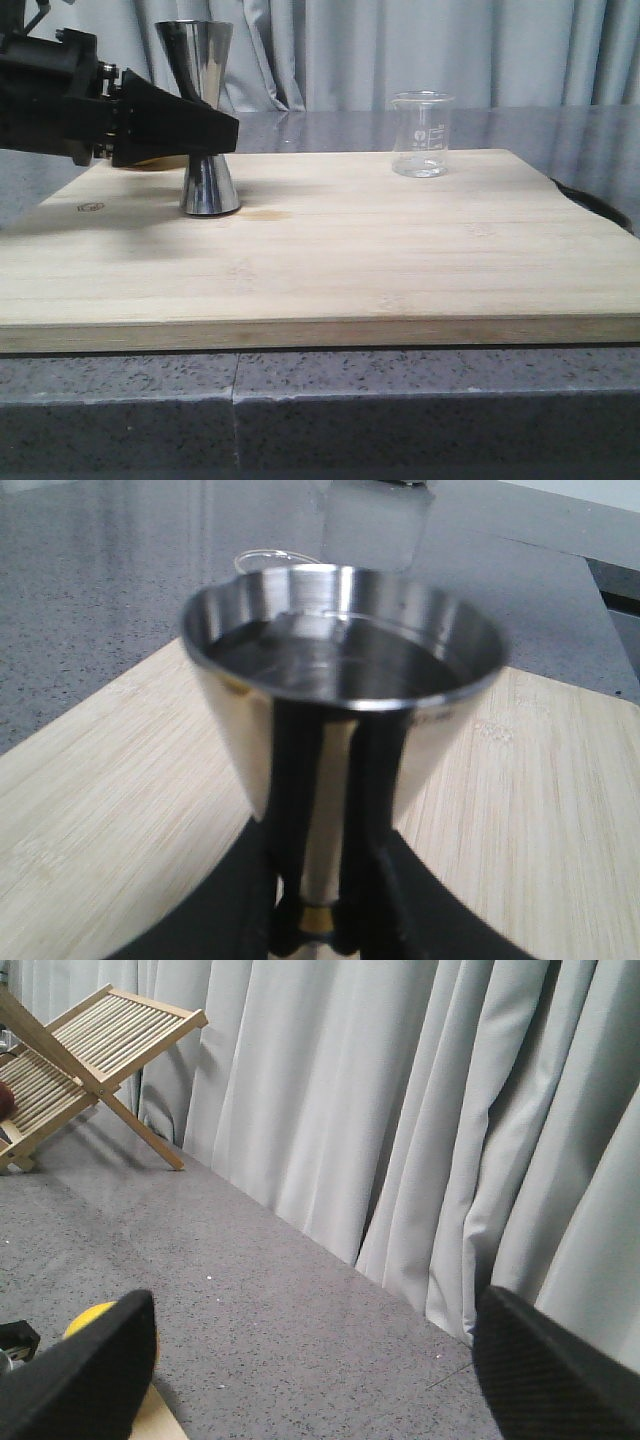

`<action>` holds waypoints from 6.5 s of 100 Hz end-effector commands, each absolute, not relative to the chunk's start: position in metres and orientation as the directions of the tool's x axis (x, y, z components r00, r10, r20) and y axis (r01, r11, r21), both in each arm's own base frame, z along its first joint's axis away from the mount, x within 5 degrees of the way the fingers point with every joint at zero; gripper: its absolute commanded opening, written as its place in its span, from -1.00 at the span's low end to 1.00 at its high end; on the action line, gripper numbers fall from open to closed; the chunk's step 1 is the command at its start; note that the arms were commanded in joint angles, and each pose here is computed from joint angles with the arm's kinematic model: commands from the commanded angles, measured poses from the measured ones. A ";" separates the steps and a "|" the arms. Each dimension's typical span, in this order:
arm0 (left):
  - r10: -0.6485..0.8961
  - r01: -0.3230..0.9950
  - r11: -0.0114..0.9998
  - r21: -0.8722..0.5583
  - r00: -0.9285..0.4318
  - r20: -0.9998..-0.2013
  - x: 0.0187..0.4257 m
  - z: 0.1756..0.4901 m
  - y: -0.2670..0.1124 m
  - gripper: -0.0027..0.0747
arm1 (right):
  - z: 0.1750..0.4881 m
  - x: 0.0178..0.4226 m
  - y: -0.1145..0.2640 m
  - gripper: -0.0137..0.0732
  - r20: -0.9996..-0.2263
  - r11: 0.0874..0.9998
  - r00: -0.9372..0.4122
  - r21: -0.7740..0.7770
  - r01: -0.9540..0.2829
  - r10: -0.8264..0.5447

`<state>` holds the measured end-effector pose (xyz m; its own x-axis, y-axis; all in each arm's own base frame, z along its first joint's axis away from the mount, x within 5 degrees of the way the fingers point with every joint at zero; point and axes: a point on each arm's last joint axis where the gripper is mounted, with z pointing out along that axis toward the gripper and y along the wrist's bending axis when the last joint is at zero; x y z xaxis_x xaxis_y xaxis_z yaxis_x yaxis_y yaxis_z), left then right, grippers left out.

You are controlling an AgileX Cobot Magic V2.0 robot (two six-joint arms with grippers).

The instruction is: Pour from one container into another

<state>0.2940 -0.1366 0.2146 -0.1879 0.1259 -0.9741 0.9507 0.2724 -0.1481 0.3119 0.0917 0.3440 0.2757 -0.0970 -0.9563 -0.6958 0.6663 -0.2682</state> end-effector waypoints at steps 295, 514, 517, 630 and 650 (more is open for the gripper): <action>-0.070 0.127 0.990 -0.056 0.108 -0.992 0.245 0.418 0.066 0.12 | 0.442 0.310 0.025 0.66 -0.940 0.939 0.043 -0.340 -0.044 -0.338; -0.144 0.343 0.939 -0.015 0.352 -0.925 0.051 0.374 -0.028 -0.48 | 0.364 0.060 -0.002 -0.57 -0.957 0.985 0.232 -0.171 0.023 -0.172; -0.144 0.342 0.940 -0.012 0.363 -0.921 0.047 0.372 -0.028 -0.56 | 0.364 0.060 -0.002 -0.68 -0.958 0.985 0.231 -0.171 0.024 -0.172; -0.138 0.254 0.966 -0.039 0.384 -0.913 0.033 0.348 -0.020 -0.98 | 0.364 0.060 -0.002 -0.85 -0.957 0.985 0.233 -0.171 0.023 -0.172; -0.127 0.247 0.968 -0.031 0.385 -0.914 0.033 0.347 -0.020 -0.98 | 0.364 0.060 -0.002 -0.85 -0.957 0.985 0.233 -0.171 0.023 -0.172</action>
